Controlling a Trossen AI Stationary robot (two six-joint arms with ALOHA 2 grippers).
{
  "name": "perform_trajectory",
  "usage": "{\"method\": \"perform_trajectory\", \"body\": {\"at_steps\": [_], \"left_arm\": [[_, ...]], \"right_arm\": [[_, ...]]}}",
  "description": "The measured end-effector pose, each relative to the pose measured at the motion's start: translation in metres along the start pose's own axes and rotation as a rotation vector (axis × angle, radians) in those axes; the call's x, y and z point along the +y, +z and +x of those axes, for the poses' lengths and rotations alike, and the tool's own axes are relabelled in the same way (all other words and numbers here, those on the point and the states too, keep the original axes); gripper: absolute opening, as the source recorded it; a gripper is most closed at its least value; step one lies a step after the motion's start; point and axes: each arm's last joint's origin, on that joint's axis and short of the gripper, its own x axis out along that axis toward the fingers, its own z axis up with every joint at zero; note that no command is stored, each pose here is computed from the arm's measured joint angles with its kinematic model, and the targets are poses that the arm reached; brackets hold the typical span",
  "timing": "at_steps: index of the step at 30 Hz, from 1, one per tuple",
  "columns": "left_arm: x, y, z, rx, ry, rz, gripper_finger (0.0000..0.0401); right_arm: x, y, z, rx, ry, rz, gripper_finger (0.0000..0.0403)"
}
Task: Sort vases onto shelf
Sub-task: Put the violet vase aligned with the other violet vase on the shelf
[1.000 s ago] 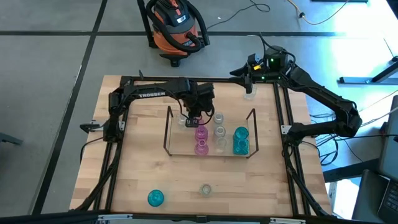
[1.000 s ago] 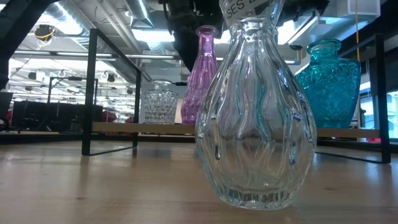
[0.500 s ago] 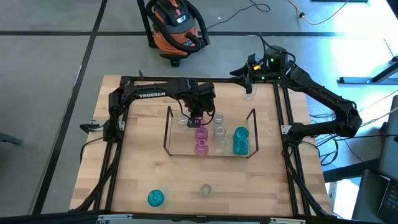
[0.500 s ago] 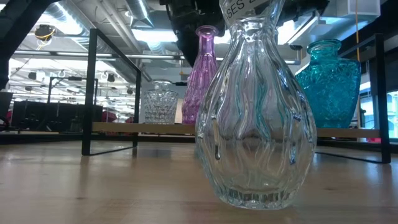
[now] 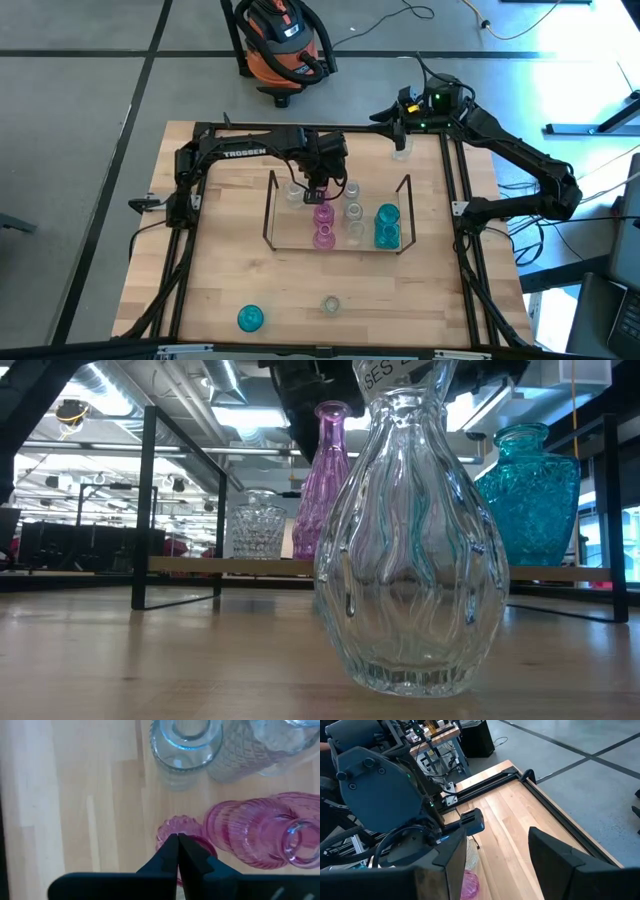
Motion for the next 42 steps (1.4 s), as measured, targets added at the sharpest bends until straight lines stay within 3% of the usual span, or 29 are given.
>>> {"method": "perform_trajectory", "body": {"at_steps": [5, 12, 15, 19, 22, 27, 34, 38, 42], "left_arm": [[0.001, -0.001, -0.009, 0.006, 0.076, -0.005, 0.0000], [-0.008, -0.006, -0.083, -0.203, 0.038, -0.125, 0.0000], [-0.016, -0.012, -0.105, -0.251, -0.007, -0.203, 0.0000], [-0.041, -0.014, -0.122, -0.274, -0.190, -0.318, 0.0000], [-0.083, -0.009, -0.121, -0.238, -0.285, -0.342, 0.0000], [-0.140, -0.010, -0.101, -0.173, -0.311, -0.474, 0.0000], [-0.191, -0.001, -0.068, -0.302, -0.439, -0.726, 0.0000], [-0.215, -0.010, -0.053, -0.318, -0.405, -0.916, 0.0000], [-0.236, -0.022, -0.046, -0.422, -0.250, -1.159, 0.0000]], "right_arm": [[0.000, 0.000, 0.000, 0.000, 0.001, 0.002, 0.0186], [0.002, -0.001, -0.002, 0.011, 0.017, 0.014, 0.0186], [0.002, -0.001, -0.002, 0.014, 0.030, 0.014, 0.0186], [0.004, -0.002, -0.004, 0.024, 0.064, 0.018, 0.0186], [0.007, -0.001, -0.007, 0.024, 0.078, 0.017, 0.0186], [0.012, -0.003, -0.016, 0.035, 0.086, 0.009, 0.0186], [0.019, -0.002, -0.027, 0.024, 0.095, -0.022, 0.0186], [0.023, -0.001, -0.033, 0.012, 0.097, -0.031, 0.0186], [0.028, -0.002, -0.040, 0.009, 0.097, -0.049, 0.0186]]}}
